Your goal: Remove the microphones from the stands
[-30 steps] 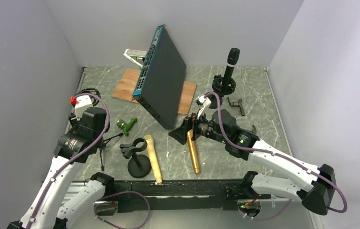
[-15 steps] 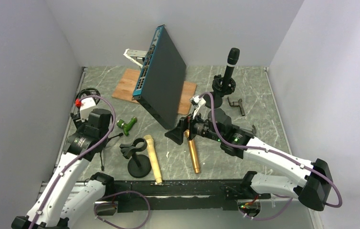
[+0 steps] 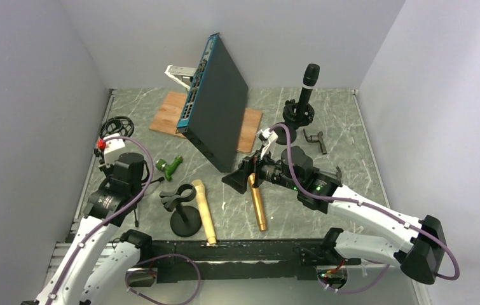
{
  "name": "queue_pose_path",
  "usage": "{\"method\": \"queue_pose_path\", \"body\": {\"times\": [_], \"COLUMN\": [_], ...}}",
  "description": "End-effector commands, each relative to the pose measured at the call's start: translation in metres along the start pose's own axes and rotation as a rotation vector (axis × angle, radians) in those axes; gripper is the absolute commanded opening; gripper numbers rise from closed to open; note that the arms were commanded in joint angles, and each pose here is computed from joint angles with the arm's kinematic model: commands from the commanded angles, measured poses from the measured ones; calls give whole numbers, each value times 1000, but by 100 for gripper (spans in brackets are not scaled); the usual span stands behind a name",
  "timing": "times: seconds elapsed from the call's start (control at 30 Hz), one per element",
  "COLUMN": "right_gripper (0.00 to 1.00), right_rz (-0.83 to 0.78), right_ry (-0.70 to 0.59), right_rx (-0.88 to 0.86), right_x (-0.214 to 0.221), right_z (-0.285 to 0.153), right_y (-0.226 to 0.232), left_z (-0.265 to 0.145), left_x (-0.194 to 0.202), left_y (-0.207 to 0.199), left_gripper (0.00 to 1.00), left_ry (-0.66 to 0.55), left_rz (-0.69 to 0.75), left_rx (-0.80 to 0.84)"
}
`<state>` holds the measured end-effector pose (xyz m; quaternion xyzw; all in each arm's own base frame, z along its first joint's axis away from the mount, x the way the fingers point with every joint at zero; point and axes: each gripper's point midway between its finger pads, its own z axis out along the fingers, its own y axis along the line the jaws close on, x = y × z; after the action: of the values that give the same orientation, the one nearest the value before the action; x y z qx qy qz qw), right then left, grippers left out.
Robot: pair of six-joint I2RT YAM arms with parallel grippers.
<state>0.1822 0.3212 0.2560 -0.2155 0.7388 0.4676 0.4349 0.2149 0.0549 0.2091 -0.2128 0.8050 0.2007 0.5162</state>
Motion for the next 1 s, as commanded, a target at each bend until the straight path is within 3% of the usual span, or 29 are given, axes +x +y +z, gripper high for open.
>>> {"method": "queue_pose_path", "body": {"times": [0.0,0.13,0.23,0.47,0.53,0.57,0.97], "right_gripper": [100,100,100,100,100,100,100], "right_rz": [-7,1,-3,-5,-6,-5,-2], "right_ry": [-65,-65,-60,-61,-62,-65,-54], "right_rx": [-27,-27,-26,-29,-26,-23,-18], "right_x": [-15,-12,-14,-15,-14,-14,-9], "right_z": [-2,-1,0,1,1,1,3], "right_y": [8,6,7,8,7,6,3], "left_z": [3,4,4,8,9,9,-3], "left_x": [-10,-11,-13,-12,-11,-11,-3], "left_y": [0,7,9,-1,-4,-5,-20], "left_gripper": [36,45,45,20,4,0,0], "left_ry": [-32,-30,-43,-49,-39,-36,9], "left_rz": [-8,-3,3,17,18,19,-101], "left_rx": [-20,-70,-76,5,23,29,145]}}
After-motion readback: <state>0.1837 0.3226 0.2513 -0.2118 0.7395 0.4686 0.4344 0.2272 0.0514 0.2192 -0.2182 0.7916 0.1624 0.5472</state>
